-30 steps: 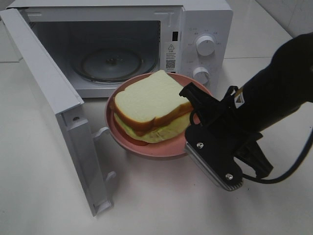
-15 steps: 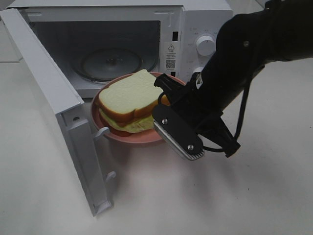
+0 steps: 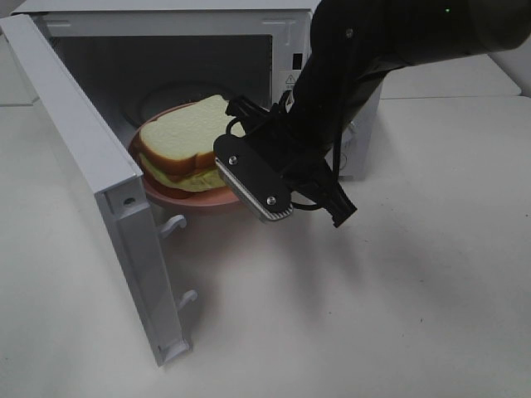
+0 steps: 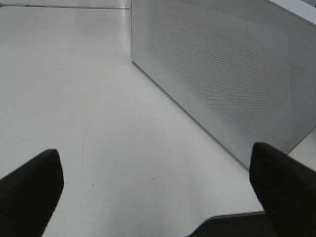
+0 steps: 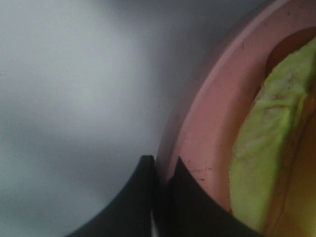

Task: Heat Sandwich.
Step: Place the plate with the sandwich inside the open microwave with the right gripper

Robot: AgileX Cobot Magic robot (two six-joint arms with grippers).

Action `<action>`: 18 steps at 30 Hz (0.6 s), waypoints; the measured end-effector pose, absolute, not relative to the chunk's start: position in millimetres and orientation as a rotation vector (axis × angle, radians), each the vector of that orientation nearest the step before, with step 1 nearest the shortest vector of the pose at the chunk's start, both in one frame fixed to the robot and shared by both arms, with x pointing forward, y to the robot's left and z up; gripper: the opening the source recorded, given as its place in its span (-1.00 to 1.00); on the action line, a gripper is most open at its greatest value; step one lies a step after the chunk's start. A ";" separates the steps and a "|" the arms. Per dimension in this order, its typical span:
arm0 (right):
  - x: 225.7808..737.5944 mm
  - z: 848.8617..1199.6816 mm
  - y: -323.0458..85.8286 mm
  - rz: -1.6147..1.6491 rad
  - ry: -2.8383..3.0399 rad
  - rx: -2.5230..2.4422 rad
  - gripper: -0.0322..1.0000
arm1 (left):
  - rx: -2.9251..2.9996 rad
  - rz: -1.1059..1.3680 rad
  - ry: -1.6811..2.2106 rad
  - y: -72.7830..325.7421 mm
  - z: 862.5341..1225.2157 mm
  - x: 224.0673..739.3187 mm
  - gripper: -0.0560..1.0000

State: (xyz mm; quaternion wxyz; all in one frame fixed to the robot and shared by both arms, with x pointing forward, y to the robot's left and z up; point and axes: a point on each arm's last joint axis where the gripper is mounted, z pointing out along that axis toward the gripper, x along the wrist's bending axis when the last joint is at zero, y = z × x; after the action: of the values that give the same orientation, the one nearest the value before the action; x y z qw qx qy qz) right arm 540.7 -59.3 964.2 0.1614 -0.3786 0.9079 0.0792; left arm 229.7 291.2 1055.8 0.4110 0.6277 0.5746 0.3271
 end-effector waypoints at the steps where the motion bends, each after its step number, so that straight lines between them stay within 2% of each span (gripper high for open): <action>1: 540.7 964.2 -59.3 0.226 2.592 -1.081 -0.82 | 1.580 0.823 1.446 291.2 1055.8 229.7 0.93; 18: 585.2 964.8 -25.0 0.242 2.656 -0.979 -0.82 | 1.580 0.823 1.446 291.2 1055.8 229.7 0.93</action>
State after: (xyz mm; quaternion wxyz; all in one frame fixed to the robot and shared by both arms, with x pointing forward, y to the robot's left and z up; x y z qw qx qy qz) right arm 585.2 -25.0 964.8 0.1498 -0.3408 0.9243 0.0843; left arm 229.7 291.2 1055.8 0.4110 0.6277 0.5746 0.3271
